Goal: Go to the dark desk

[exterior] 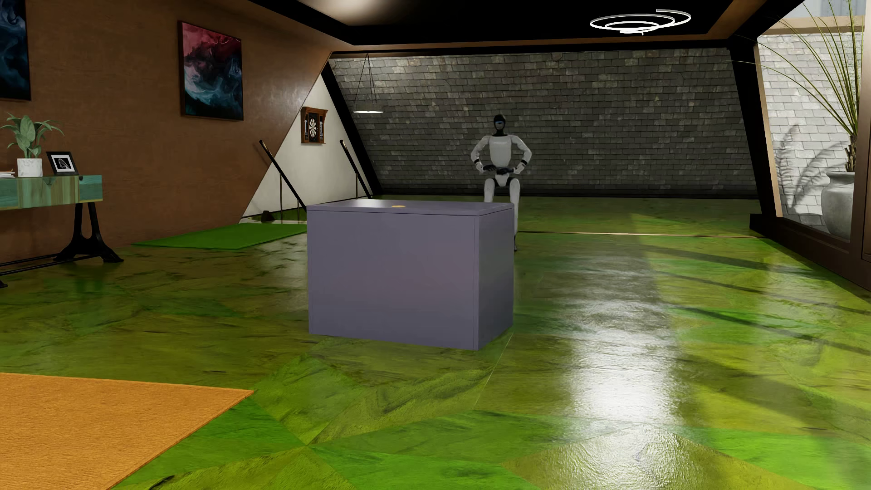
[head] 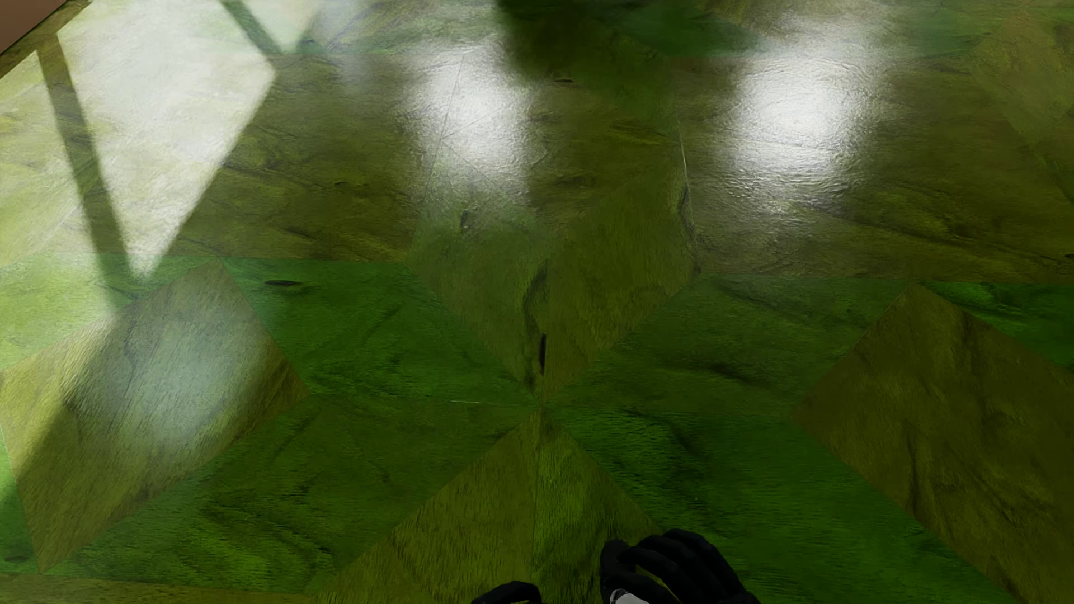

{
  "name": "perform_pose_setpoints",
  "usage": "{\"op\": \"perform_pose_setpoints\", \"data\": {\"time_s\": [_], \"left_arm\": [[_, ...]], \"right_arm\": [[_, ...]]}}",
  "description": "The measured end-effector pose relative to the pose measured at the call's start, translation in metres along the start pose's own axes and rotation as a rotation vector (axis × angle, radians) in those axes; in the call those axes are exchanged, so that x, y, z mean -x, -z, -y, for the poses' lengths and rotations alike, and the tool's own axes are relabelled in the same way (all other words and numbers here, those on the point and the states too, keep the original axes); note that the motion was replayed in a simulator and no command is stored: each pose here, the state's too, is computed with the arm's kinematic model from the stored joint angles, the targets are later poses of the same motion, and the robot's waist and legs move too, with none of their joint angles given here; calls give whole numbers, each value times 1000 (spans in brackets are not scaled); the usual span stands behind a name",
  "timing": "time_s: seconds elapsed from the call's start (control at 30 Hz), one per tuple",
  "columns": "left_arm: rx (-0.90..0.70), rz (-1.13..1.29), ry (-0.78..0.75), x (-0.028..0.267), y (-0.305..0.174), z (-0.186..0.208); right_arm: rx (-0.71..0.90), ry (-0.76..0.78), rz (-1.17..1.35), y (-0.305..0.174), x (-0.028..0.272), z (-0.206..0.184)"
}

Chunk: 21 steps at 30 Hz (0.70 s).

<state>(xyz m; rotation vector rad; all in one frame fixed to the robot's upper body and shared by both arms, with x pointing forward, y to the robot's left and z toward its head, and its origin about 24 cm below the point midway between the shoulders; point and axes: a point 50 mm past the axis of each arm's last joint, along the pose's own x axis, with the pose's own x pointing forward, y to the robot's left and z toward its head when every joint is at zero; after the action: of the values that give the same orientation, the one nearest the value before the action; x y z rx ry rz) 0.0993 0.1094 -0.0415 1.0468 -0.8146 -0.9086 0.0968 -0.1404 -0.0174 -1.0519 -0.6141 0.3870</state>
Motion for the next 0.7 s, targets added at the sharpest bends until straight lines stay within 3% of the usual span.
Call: {"op": "perform_pose_setpoints", "data": {"time_s": [0.23, 0.43, 0.53, 0.7], "left_arm": [[-50, -33, -57, 0, 9, 0], [-31, 56, 119, 18, 11, 0], [-79, 75, 78, 15, 16, -7], [-134, 19, 48, 18, 14, -12]], "right_arm": [[-54, 170, 24, -9, -25, 14], [-75, 158, -20, -13, -19, 4], [-115, 177, -27, -15, -26, 3], [-138, 57, -42, -17, -9, -12]]}}
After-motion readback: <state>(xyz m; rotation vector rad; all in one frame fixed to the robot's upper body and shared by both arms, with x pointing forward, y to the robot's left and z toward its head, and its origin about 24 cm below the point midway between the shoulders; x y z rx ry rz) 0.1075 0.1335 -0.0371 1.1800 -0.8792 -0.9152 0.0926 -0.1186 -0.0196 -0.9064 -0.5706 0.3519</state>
